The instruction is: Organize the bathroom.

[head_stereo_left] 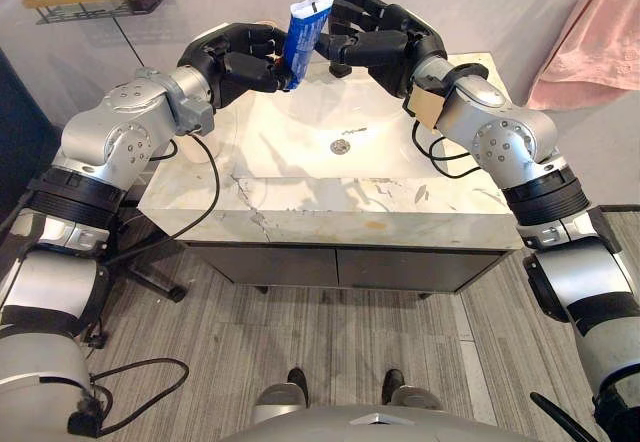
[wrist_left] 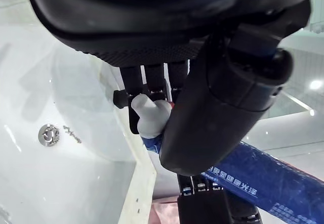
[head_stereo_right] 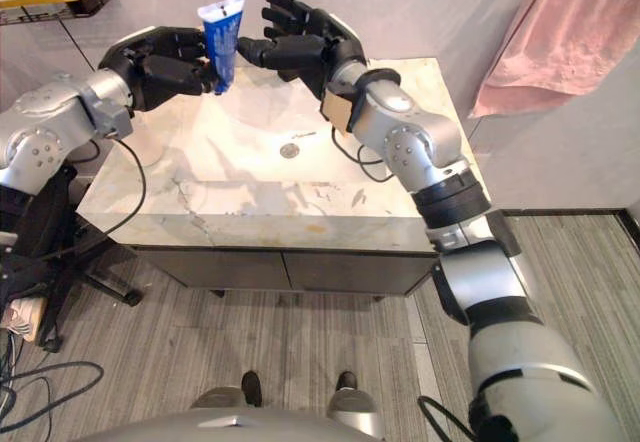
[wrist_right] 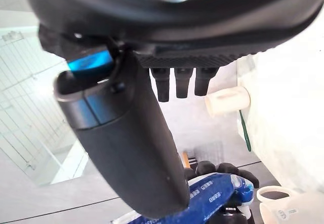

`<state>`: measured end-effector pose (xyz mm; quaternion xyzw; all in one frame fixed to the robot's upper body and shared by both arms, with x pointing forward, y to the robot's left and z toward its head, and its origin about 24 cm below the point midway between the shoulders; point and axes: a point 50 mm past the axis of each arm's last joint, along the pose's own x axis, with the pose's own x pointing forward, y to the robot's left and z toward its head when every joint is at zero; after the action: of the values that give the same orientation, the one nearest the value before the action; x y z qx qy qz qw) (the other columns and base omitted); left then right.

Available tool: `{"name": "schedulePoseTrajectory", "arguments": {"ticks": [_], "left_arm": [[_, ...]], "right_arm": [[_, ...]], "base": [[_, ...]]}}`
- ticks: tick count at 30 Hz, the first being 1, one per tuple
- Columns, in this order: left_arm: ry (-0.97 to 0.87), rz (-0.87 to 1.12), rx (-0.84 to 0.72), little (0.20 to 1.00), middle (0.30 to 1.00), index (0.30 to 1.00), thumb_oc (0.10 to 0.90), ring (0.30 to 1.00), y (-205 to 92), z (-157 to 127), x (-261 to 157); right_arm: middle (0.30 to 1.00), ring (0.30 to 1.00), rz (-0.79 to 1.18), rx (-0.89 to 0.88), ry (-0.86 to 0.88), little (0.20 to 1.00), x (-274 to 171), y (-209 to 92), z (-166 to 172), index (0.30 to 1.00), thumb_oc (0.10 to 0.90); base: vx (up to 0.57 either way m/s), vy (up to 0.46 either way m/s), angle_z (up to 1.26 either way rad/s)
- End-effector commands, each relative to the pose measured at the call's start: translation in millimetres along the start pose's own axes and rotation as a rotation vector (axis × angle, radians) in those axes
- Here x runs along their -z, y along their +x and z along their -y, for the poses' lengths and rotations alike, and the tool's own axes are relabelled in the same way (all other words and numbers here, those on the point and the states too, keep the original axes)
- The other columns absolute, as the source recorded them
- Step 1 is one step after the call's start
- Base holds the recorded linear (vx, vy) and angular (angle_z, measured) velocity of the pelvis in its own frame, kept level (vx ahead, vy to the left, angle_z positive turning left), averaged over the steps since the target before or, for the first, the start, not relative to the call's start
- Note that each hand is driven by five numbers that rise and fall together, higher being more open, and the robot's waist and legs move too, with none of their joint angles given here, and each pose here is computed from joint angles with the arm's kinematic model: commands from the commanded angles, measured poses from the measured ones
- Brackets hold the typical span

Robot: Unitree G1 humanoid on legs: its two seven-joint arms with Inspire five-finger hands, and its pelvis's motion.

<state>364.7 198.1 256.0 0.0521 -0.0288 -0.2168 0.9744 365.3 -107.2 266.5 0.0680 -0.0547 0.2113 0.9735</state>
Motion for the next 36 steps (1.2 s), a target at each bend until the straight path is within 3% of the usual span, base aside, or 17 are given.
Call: {"name": "schedulePoseTrajectory", "arguments": {"ticks": [1,16,36], "left_arm": [[0.018,0.242,-0.012,0.3,0.3,0.3,0.4,0.3,5,-2,-65],[-0.004,0.045,0.004,0.3,0.3,0.3,0.4,0.3,10,-6,-30],[-0.014,0.07,-0.04,0.3,0.3,0.3,0.4,0.3,1,-7,-20]], "right_arm": [[0.9,0.9,0.2,-0.081,-0.015,0.9,-45,-2,-19,0.9,0.8],[0.9,0.9,0.253,-0.099,-0.066,0.9,-54,-1,-29,0.9,0.8],[0.9,0.9,0.211,-0.129,-0.051,0.9,-46,-2,-35,0.9,0.8]], "base": [[0.03,-0.014,-0.01],[0.0,-0.001,0.0],[0.03,0.009,-0.01]]}}
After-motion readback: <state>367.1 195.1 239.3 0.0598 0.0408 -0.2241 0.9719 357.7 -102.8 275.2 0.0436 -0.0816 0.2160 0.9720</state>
